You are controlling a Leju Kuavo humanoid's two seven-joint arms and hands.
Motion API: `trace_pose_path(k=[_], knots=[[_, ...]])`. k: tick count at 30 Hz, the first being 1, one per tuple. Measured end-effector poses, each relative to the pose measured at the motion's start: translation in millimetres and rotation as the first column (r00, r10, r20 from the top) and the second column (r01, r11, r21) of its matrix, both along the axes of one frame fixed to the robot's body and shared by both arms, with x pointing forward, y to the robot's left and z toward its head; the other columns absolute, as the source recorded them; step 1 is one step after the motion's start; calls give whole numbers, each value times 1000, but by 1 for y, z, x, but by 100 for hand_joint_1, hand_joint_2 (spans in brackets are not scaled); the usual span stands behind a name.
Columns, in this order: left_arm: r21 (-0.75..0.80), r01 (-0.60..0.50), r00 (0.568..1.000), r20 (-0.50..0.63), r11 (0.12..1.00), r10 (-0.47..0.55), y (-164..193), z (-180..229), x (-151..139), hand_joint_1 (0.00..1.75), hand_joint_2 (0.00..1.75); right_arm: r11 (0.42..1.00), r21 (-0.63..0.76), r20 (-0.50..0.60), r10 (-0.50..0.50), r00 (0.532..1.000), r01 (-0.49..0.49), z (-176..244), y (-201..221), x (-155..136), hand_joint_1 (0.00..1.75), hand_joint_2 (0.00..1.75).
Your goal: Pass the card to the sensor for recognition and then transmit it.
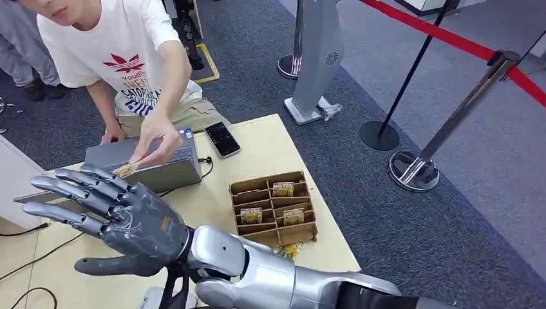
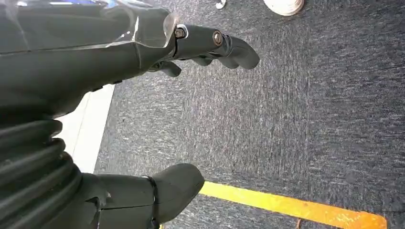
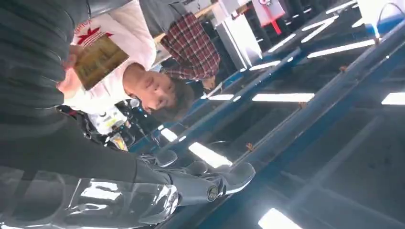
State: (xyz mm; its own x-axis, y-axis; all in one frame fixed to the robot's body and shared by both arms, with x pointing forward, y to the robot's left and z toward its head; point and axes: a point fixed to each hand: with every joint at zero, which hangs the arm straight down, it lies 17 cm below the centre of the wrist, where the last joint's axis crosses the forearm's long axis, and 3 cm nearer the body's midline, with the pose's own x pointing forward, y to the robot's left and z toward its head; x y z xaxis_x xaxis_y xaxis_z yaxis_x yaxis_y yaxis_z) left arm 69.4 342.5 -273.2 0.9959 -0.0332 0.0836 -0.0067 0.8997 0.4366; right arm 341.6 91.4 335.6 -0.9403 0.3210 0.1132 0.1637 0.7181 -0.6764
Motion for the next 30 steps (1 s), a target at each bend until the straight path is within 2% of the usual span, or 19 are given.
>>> trace_pose_path(k=[6, 14, 20, 30], knots=[[-1, -21, 1000, -2, 1000, 21, -1, 0, -3, 0, 175, 996, -72, 51, -58, 997, 61, -25, 8, 15, 0, 175], [-7, -22, 1000, -8, 1000, 22, -4, -1, -6, 0, 175, 978, -173, 63, -110, 992, 119, -55, 12, 37, 0, 175], [-7, -17, 1000, -7, 1000, 17, -3, -1, -8, 0, 175, 961, -230, 136, -124, 983, 153, -63, 15, 38, 0, 175], [-7, -8, 1000, -9, 1000, 8, -2, -2, -10, 0, 175, 945, -246, 163, -179, 970, 216, -63, 5, 56, 0, 175]])
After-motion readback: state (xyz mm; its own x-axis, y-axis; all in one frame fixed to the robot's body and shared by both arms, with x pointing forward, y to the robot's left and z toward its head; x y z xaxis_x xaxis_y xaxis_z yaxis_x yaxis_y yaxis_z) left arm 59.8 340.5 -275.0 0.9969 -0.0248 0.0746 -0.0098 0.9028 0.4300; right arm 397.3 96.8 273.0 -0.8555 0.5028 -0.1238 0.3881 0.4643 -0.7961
